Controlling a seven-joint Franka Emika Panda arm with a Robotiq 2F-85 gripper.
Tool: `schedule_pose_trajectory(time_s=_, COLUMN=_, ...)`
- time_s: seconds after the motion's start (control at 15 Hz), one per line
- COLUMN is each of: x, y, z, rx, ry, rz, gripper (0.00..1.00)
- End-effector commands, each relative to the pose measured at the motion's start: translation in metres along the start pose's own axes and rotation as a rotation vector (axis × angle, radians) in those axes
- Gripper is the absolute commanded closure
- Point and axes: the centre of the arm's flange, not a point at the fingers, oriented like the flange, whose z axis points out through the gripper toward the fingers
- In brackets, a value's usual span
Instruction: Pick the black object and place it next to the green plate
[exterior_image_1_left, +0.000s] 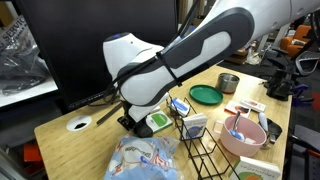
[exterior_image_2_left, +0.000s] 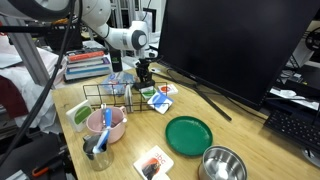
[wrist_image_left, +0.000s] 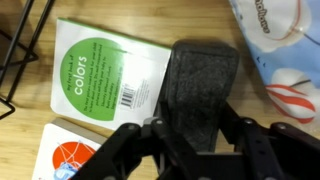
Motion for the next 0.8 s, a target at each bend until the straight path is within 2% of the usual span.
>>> schedule_pose_trajectory(time_s=0.0, x=0.000, y=0.005, z=-0.010, rx=0.032, ry=-0.001, rz=-0.002, gripper=0.73)
schedule_pose_trajectory(time_s=0.33, x=-0.004, y=0.013, z=-0.033, rx=0.050, ry=0.037, rz=0.003, gripper=0.74)
schedule_pose_trajectory(time_s=0.73, x=-0.013, y=0.038, z=-0.085, rx=0.083, ry=0.109, rz=0.000, gripper=0.74)
